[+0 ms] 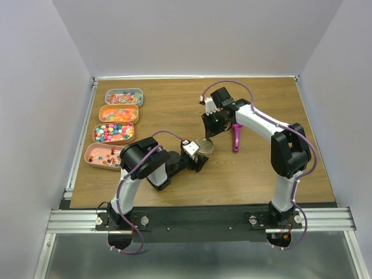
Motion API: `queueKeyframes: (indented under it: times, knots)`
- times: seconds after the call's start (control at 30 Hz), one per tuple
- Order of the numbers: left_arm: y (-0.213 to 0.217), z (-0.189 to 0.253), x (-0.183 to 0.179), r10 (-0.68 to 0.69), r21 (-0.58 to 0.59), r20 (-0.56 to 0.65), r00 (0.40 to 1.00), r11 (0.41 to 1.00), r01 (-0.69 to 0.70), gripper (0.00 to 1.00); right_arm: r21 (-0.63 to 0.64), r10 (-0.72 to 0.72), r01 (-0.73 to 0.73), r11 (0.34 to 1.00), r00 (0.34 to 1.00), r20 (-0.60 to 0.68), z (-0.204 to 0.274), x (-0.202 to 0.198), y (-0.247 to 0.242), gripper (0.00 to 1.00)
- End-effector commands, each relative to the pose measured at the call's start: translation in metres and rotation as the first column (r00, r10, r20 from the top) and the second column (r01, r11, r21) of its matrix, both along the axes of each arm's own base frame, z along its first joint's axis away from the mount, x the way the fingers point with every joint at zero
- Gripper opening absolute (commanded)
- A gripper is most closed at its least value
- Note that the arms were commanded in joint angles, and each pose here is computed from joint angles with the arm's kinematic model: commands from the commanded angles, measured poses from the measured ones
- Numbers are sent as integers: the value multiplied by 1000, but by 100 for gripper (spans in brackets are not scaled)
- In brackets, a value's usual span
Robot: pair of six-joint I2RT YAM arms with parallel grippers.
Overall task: Pack the candies
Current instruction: Screw the bottle lid onto the packing bottle.
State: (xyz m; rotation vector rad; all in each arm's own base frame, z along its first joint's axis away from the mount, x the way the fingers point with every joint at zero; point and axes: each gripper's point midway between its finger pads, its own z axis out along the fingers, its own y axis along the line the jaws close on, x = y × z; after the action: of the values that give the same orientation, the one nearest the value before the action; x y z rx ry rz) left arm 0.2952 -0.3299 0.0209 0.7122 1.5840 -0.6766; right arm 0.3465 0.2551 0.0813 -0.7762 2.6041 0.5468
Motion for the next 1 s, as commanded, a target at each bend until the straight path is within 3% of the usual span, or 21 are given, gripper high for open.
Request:
queueKeyframes:
  times: [0.0,0.33,0.5,0.63,0.8,0.97]
  knots:
    - [0,114,-5,38,-362,310,950,929,81,81,53,90,-88,995,995,-40,0,-8,10,32]
    - [0,113,-4,41,-368,301,953,927,77,81,55,69,-61,997,985,-158,-17,-48,0,25]
    - [1,113,-3,47,-369,300,953,927,71,81,-29,-39,34,999,977,-209,-27,-78,-16,22]
    - [1,113,-3,45,-370,299,953,926,72,81,-130,-224,196,972,942,-252,-46,-107,-33,22]
    - [0,113,-4,38,-370,298,954,926,79,81,-79,-336,327,942,916,-220,-36,-114,-33,21]
    - [0,112,-5,32,-368,299,954,926,84,81,-74,-382,377,923,920,-88,-9,-82,-52,26]
